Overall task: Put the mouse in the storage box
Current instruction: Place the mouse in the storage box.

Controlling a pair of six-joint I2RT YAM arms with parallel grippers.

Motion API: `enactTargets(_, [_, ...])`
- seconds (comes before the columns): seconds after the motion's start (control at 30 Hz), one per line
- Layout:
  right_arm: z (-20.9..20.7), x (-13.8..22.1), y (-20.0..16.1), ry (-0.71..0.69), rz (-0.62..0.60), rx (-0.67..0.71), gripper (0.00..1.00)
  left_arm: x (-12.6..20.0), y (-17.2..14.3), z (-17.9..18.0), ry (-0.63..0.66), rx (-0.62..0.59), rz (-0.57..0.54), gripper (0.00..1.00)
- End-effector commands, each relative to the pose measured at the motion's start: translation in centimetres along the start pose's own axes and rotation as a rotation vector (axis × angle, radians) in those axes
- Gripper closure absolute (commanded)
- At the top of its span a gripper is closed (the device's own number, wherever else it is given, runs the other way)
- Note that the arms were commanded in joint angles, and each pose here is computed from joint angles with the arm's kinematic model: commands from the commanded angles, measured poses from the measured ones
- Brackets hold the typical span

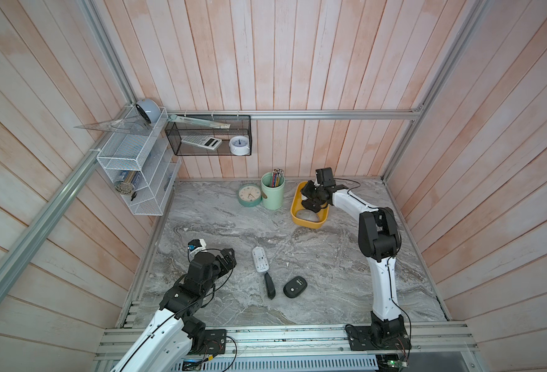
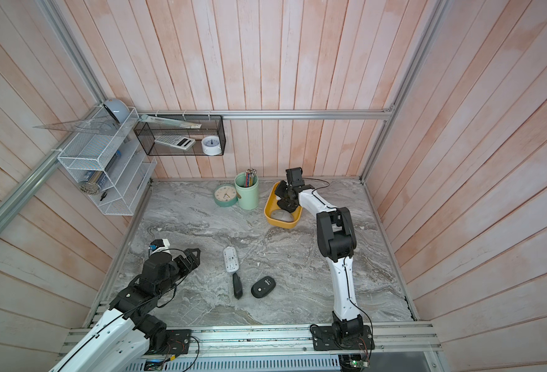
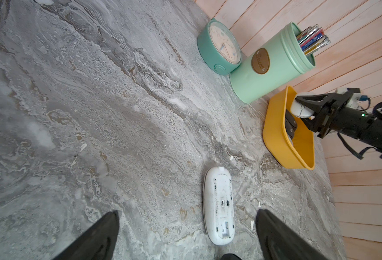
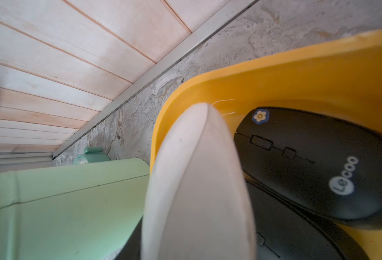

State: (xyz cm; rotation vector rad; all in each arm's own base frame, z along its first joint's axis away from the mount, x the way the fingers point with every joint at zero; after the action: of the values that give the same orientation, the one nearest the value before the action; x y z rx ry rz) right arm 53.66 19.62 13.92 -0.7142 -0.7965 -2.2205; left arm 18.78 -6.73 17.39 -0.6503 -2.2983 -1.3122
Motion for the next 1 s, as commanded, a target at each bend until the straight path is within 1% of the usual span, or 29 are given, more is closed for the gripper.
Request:
enactTargets(0.0, [0.6, -0.7, 0.7, 0.022, -0.034, -0.041, 0.87, -0.5, -0.2, -0.1, -0.025, -0.026, 0.003, 0.00])
enactTargets(0.17, [-0.1, -1.8, 0.5, 0.000, -0.025, -0.074, 0.84, -0.9, -0.4, -0.3, -0.038, -0.035, 0.020, 0.00])
enactTargets(0.27, [-0.3, -2.2, 0.4, -0.012, -0.021, -0.088, 0.79, -1.1, -0.5, -0.3, -0.037, -0.038, 0.032, 0.00])
enactTargets(0.33, [-0.4, -2.3, 0.4, -0.024, -0.022, -0.089, 0.72, -1.3, -0.7, -0.4, -0.035, -0.042, 0.046, 0.00])
enactTargets(0.47, [-0.4, -2.2, 0.4, -0.040, -0.028, -0.089, 0.53, -1.9, -0.8, -0.5, -0.020, -0.050, 0.074, 0.00])
enactTargets(0.63, [-0.1, -1.0, 0.6, -0.049, -0.042, -0.077, 0.35, -2.7, -0.8, -0.7, 0.008, -0.059, 0.118, 0.00])
enactTargets(0.8, [0.1, 0.8, 0.6, -0.049, -0.069, -0.058, 0.33, -3.7, -0.8, -1.3, 0.015, -0.066, 0.170, 0.00])
enactTargets(0.97, [0.3, 3.9, 0.4, -0.034, -0.105, -0.025, 0.30, -4.5, -1.0, -2.3, 0.017, -0.084, 0.222, 0.03])
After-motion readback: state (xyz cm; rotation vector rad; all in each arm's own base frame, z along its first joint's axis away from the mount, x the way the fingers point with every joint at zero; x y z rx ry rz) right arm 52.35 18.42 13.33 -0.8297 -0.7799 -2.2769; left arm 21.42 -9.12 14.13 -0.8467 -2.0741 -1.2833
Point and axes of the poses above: each gripper's point midway between its finger pads, its own x axis back along the fingers, its own z axis along the line the jaws close on, y = z × x, the point moved 7 cm from there along x, back along the fingers, and after that the axes turned 7 degrees about -x, right-handed, at the moved point
